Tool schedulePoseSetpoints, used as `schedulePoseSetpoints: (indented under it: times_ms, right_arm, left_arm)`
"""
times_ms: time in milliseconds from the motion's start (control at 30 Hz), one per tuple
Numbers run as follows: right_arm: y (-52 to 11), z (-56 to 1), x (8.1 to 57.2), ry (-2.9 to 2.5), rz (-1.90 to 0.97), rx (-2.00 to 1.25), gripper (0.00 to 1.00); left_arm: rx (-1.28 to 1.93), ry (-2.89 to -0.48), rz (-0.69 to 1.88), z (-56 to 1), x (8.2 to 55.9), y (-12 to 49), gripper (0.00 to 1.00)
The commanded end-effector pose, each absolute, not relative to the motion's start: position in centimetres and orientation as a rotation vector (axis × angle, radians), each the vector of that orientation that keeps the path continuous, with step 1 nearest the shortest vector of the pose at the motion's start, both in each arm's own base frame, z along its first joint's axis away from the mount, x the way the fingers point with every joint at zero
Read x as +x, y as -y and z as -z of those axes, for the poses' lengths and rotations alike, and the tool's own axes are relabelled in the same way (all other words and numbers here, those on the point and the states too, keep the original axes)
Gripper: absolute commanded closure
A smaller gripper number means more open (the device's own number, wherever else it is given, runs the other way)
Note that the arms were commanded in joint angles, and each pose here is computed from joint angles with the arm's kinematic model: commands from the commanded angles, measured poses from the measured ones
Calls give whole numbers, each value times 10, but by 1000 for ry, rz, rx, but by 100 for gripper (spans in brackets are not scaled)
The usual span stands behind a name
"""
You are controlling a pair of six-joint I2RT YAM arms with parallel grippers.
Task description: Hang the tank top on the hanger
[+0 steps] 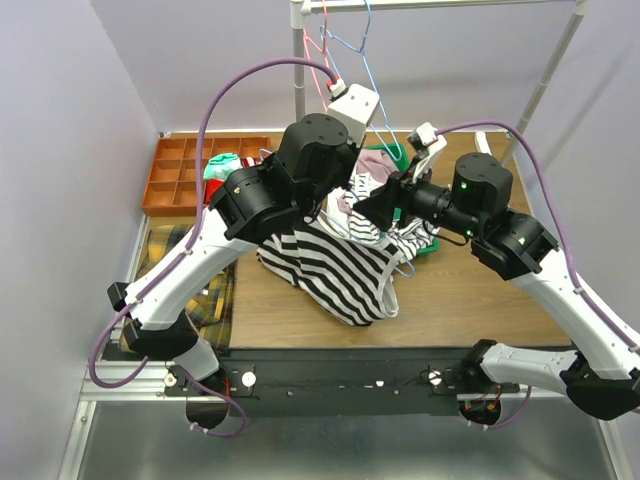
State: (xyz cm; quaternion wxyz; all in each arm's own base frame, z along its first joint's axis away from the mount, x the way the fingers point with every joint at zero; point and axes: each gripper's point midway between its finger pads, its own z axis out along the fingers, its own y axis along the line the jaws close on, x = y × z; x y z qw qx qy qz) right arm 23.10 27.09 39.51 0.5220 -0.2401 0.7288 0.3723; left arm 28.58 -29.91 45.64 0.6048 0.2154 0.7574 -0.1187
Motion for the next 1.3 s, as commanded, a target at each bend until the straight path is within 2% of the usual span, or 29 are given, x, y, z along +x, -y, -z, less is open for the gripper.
schedulePoseSetpoints:
  times_ms: [0, 300, 500, 600, 667, 733, 800, 833, 900, 933, 1000, 1033, 1133, 1267]
  right_arm:
    - [-273, -384, 225, -1795, -873, -579, 41]
    - [-280, -362, 224, -1836, -821, -588, 51]
    - [-278, -359, 226, -1839, -801, -572, 63]
    - [-279, -350, 227, -1865, -785, -572, 78]
    - [-277, -348, 229, -1870, -777, -562, 93]
    - [-275, -347, 229, -1873, -771, -548, 99]
    - [-271, -351, 228, -1861, -769, -534, 99]
    - [-270, -349, 227, -1866, -766, -534, 99]
    - [-265, -351, 228, -1855, -754, -509, 99]
    - [-262, -350, 226, -1852, -752, -503, 99]
    - [-259, -349, 225, -1850, -753, -492, 99]
    - [-258, -349, 223, -1851, -755, -492, 99]
    - [-252, -344, 220, -1866, -751, -474, 99]
    - [-242, -337, 211, -1882, -755, -447, 99]
  left_arm:
    - [465, -1734, 300, -469, 289, 300, 100]
    - [459, -1748, 293, -460, 295, 303, 100]
    - [457, -1750, 304, -457, 298, 305, 100]
    - [453, -1754, 305, -454, 301, 307, 100]
    - [446, -1750, 314, -454, 301, 309, 100]
    - [441, -1745, 321, -455, 303, 310, 100]
    - [443, -1744, 329, -454, 302, 312, 98]
    - [442, -1742, 332, -454, 302, 312, 87]
    - [442, -1739, 337, -455, 301, 311, 75]
    - [442, -1734, 338, -456, 300, 311, 60]
    - [432, -1728, 331, -458, 299, 305, 42]
    - [429, -1731, 319, -455, 300, 304, 26]
    - [424, -1724, 322, -455, 297, 297, 13]
    - [392, -1693, 335, -465, 289, 280, 1]
